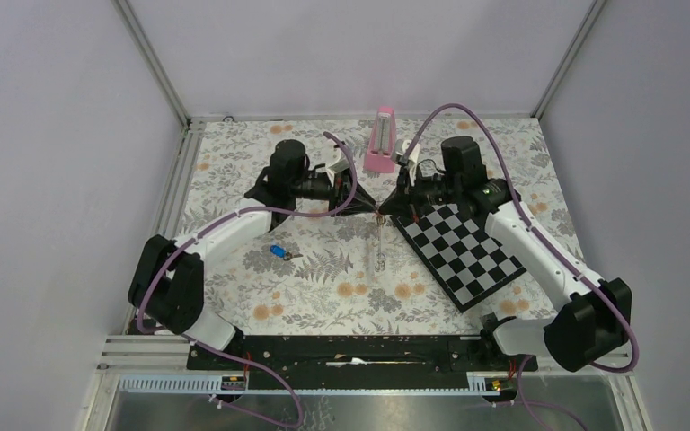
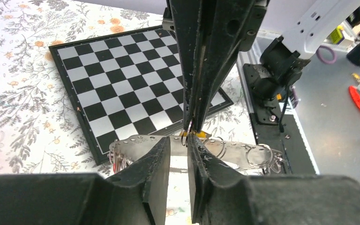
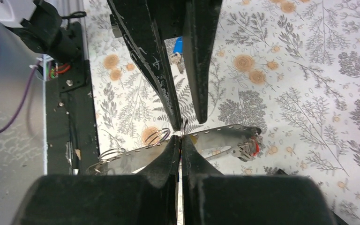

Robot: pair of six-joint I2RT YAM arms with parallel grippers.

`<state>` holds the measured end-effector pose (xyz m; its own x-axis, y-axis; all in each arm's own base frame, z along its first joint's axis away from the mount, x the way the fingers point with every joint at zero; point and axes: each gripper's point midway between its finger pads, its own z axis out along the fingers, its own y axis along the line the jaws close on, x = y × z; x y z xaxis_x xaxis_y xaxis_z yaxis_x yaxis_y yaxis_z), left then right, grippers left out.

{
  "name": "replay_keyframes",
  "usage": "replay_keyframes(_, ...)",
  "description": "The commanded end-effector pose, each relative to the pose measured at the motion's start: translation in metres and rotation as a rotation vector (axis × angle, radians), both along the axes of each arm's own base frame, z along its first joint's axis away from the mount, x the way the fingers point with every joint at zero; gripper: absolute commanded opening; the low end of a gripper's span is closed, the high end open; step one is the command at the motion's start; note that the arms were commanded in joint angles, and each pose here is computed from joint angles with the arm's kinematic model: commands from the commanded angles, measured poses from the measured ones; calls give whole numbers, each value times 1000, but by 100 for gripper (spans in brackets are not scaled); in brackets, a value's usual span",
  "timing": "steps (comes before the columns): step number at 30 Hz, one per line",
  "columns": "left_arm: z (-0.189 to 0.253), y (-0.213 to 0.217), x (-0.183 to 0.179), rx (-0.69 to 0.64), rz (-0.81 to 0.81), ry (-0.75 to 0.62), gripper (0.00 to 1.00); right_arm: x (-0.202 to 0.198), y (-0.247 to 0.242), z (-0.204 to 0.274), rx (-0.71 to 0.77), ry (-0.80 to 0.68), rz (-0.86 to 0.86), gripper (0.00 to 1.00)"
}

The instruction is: Put the keys on the keyring

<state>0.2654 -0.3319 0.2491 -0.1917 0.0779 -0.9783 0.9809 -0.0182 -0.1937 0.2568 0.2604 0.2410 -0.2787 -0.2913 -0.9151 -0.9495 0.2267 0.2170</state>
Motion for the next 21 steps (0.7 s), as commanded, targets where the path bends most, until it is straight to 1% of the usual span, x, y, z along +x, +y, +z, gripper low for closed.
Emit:
replay_keyframes(1,-7,1,4,70,-57,-125,27,0,-3,2,-119,-85,3,0)
replay_keyframes(5,-8,-2,1,69,-92,-158,32,-1,-3,-1,-146,-91,2,0)
replay_keyframes(7,-9,-4,-2,65,-109,-158,33,0,-3,-3,-152,-92,0,0)
replay_keyframes(13,-13,-10,-8,65,-139,-146,29,-2,-2,-8,-159,-79,7,0)
replay_keyframes(21,-9,-12,-14,38,-162,-142,30,-3,-2,-14,-157,-75,9,0)
